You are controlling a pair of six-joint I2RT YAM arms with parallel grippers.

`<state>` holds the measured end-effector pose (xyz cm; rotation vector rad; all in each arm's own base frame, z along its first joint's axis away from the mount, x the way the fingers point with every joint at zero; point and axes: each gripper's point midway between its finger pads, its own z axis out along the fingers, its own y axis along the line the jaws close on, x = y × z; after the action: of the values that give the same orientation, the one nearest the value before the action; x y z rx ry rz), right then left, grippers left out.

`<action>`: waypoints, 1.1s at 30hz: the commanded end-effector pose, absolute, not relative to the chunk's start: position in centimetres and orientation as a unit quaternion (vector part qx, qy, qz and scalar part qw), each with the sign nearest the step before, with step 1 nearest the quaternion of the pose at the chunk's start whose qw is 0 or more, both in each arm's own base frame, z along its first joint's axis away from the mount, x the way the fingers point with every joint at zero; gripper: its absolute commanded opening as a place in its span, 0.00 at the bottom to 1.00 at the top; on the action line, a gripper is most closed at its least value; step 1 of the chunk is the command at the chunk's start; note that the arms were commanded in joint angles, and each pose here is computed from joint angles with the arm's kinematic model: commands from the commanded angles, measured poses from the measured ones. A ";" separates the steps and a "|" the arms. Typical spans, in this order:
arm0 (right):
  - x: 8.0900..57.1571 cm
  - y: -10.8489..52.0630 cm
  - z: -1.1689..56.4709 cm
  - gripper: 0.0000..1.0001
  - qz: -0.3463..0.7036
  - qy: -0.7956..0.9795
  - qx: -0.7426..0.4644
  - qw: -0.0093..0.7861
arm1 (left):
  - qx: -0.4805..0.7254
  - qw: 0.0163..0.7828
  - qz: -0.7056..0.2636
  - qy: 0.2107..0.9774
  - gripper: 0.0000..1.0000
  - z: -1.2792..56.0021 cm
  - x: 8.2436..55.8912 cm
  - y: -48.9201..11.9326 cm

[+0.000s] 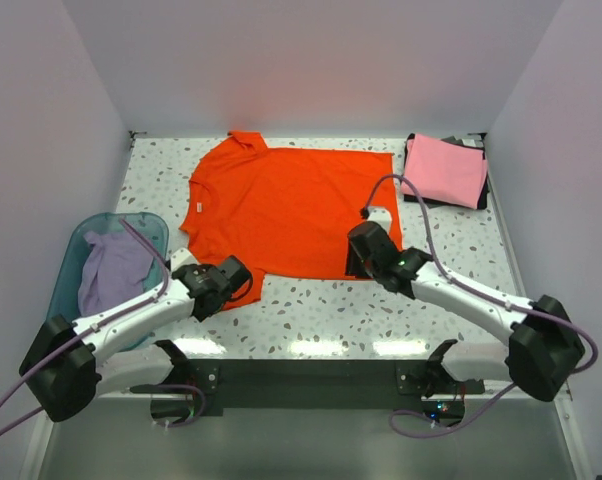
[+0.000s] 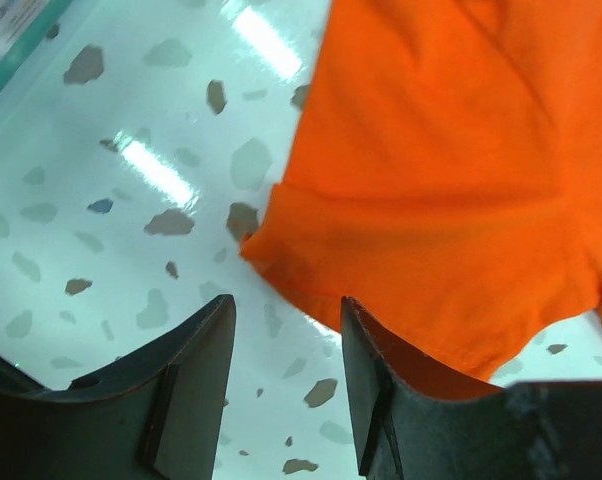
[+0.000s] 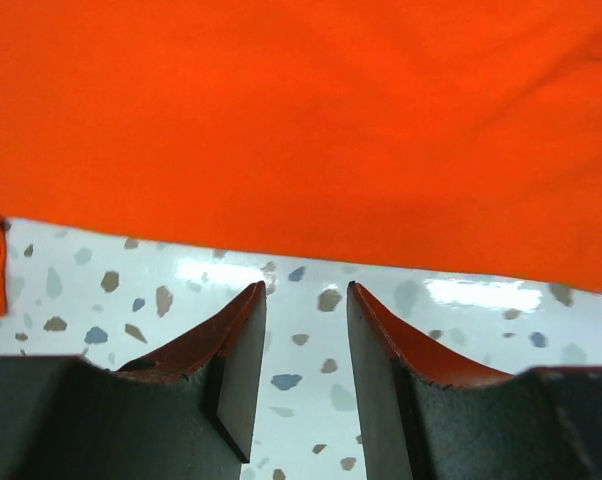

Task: Fold and stack the t-shirts
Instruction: Flatten the tshirt out

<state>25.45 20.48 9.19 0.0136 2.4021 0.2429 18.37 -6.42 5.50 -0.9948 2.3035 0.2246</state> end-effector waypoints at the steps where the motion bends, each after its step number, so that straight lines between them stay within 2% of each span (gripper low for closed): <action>1: 25.9 16.9 10.0 0.42 0.071 0.923 0.044 0.375 | -0.426 0.324 0.101 0.838 0.52 5.3 16.8 -5.0; 3: 26.1 15.0 9.5 0.42 0.056 0.926 0.057 0.370 | -0.421 0.325 0.091 0.842 0.50 5.1 16.7 -5.1; 7: 26.5 12.8 9.0 0.41 0.048 0.927 0.080 0.364 | -0.411 0.328 0.065 0.848 0.42 4.7 17.0 -5.7; 9: 26.8 11.9 8.7 0.41 0.048 0.928 0.090 0.359 | -0.408 0.336 0.061 0.847 0.42 4.5 17.2 -5.7; 16: 27.7 9.6 8.0 0.41 0.042 0.929 0.119 0.348 | -0.394 0.355 0.057 0.846 0.56 4.2 18.8 -6.5; 20: 28.0 8.8 7.4 0.41 0.041 0.930 0.127 0.342 | -0.377 0.356 0.062 0.853 0.56 3.6 19.6 -6.7; 31: 28.7 6.6 4.7 0.43 0.060 0.935 0.171 0.306 | -0.380 0.319 0.080 0.864 0.26 1.2 19.0 -5.7; 32: 28.8 6.5 4.6 0.45 0.063 0.934 0.175 0.304 | -0.379 0.315 0.076 0.867 0.18 1.1 18.9 -5.8; 33: 29.0 6.3 4.6 0.46 0.064 0.933 0.181 0.305 | -0.374 0.315 0.074 0.869 0.15 1.2 18.9 -5.9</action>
<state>27.67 5.96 4.23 0.4748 2.5091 0.1030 18.65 -5.57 1.38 -1.0000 2.2831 0.2303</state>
